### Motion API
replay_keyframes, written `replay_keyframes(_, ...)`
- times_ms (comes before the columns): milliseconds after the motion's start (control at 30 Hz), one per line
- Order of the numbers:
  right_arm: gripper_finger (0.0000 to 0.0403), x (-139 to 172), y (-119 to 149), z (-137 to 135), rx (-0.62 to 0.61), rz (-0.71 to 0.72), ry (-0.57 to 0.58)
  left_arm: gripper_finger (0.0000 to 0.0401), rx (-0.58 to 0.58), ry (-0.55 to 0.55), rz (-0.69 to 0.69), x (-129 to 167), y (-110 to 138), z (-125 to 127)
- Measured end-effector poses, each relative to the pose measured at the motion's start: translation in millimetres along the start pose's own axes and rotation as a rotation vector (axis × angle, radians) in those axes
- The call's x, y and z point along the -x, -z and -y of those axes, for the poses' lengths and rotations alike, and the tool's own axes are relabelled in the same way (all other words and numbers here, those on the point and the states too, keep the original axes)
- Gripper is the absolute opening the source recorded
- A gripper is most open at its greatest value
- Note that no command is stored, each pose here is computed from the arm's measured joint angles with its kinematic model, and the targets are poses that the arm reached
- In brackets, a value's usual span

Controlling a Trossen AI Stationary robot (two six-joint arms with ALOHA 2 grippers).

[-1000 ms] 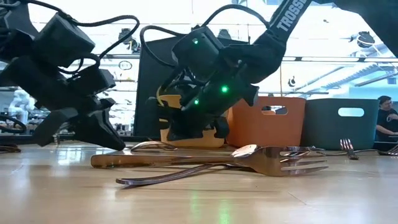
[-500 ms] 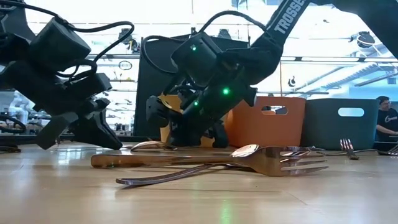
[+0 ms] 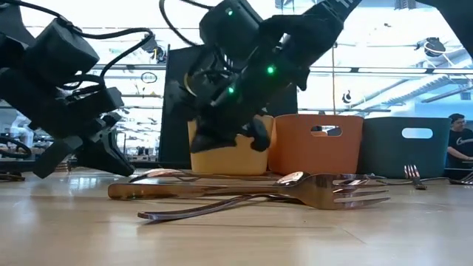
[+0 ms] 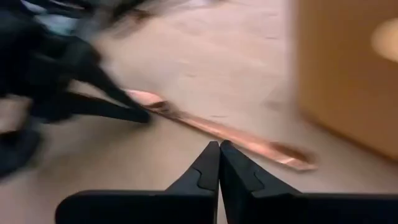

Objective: Sort silverware
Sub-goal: Put the copper knife into the blue bin

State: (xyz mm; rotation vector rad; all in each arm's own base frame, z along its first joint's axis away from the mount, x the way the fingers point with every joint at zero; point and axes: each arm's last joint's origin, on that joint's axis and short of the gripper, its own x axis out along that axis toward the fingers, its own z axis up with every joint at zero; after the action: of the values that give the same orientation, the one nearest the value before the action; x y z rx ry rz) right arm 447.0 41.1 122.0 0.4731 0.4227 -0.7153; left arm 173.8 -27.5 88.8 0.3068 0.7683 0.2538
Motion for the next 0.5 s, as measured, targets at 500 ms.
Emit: replay_keyframes(500,0.0,-11,12,15,-0.028,-0.01,0.121,0.0,0.087,-0.029,0.228,-3,-27,-20)
